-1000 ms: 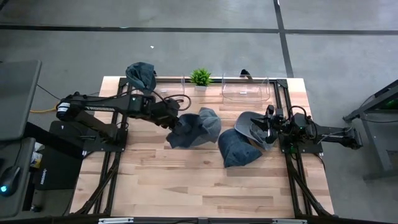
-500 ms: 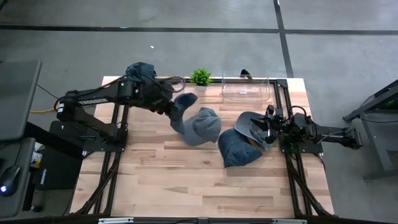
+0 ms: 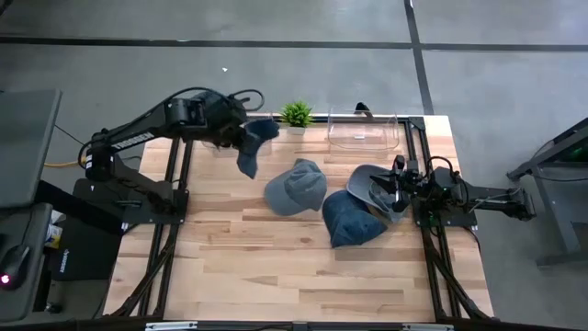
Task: Pick & Place hat
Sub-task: Put the left dark blue cap into the left transparent bin, then put the dark blue cap into the left transparent bin
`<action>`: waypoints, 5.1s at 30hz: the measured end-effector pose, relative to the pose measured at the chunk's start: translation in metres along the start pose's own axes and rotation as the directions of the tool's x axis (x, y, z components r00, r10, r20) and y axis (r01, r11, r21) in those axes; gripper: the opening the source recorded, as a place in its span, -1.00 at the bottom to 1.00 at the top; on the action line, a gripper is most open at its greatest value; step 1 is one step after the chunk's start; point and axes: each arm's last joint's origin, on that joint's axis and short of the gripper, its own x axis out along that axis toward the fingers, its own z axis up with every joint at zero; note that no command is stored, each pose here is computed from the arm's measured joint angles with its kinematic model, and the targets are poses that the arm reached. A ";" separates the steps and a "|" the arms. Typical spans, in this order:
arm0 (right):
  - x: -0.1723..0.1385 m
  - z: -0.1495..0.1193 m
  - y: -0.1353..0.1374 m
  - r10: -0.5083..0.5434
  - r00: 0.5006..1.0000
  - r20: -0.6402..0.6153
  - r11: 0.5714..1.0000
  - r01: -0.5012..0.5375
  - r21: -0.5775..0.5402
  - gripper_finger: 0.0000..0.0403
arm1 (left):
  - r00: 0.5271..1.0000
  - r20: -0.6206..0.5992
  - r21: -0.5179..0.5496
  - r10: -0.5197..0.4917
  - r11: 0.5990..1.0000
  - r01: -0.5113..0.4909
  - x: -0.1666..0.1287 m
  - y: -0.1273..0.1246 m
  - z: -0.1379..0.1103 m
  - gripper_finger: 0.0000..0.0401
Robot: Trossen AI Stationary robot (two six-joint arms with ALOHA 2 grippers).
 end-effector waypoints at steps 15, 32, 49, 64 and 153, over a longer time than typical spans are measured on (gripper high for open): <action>0.000 0.000 0.000 0.000 1.000 0.000 1.000 0.000 0.000 -1.00 | 0.993 0.010 -0.117 0.116 0.987 -0.114 0.009 0.039 0.026 -1.00; 0.000 0.000 0.000 0.000 1.000 0.000 1.000 0.000 0.000 -1.00 | 0.983 -0.026 -0.220 0.182 0.958 -0.183 0.037 0.068 0.053 -1.00; 0.000 0.000 0.000 0.000 1.000 -0.001 1.000 0.000 0.000 -1.00 | 0.971 -0.128 -0.278 0.204 0.932 -0.232 0.065 0.096 0.069 -1.00; 0.000 0.000 0.000 0.000 1.000 0.000 1.000 0.000 0.000 -1.00 | 0.963 -0.180 -0.321 0.201 0.913 -0.251 0.074 0.113 0.066 -1.00; 0.000 0.000 0.000 0.000 1.000 0.000 1.000 0.000 0.000 -1.00 | 0.994 0.102 -0.131 -0.032 0.990 0.045 0.056 0.065 0.039 -0.43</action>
